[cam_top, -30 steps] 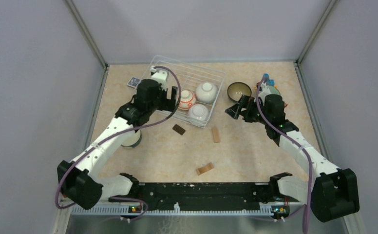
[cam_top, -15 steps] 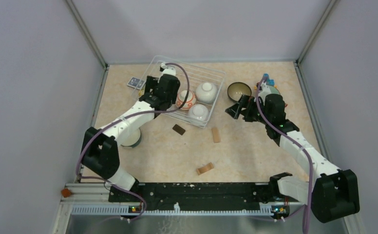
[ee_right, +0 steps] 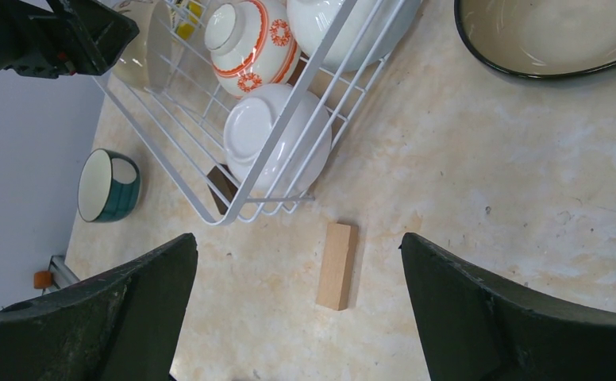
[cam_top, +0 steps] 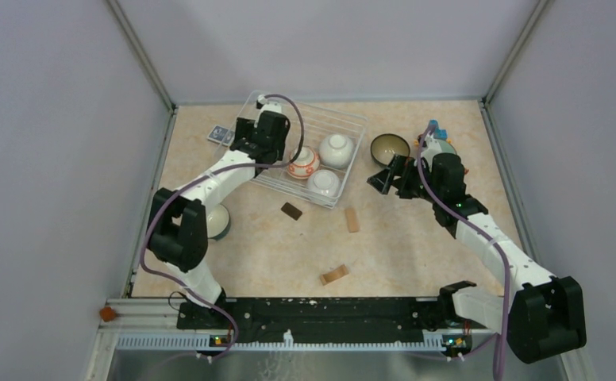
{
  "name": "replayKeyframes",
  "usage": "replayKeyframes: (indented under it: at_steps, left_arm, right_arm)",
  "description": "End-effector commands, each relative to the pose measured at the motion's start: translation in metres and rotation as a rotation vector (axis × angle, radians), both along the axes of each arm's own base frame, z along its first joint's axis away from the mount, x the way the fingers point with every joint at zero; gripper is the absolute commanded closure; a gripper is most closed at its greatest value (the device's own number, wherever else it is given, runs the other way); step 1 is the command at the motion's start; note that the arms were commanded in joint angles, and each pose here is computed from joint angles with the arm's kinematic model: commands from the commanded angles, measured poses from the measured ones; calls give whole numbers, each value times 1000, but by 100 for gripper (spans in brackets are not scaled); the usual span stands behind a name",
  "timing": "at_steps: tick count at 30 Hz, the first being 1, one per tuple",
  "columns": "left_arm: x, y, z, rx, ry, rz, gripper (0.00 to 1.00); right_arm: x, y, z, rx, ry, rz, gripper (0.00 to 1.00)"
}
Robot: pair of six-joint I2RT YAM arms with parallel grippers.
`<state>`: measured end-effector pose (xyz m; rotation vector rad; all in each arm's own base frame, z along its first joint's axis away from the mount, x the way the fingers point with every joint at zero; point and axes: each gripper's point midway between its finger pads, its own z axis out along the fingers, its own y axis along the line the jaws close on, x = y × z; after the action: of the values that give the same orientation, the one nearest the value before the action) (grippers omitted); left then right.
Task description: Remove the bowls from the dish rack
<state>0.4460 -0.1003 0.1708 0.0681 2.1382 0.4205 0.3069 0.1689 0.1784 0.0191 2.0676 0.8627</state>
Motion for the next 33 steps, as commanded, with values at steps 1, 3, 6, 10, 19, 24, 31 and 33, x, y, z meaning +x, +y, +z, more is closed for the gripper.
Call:
replayKeyframes:
  at_steps: [1,3,6,10,19,24,31,33]
  left_arm:
    - [8,-1,-3,-18,5,8,1]
    - [8,0,-9,-9,22,11,1]
    - [9,1,-19,-2,47,15,1]
    - [9,8,-25,23,58,54,1]
    - [8,19,-41,29,96,106,1]
    - [7,19,-45,21,102,111,3]
    - [4,28,-46,48,88,158,17]
    - [4,29,-44,46,80,165,20]
  right_arm:
    - [5,6,31,16,-95,22,2]
    - [5,6,31,17,-97,21,2]
    - [6,6,32,19,-101,23,2]
    - [5,6,31,17,-98,22,2]
    - [5,5,28,13,-94,18,1]
    - [6,5,29,13,-96,16,2]
    - [6,5,28,13,-96,17,2]
    - [6,5,29,14,-96,18,2]
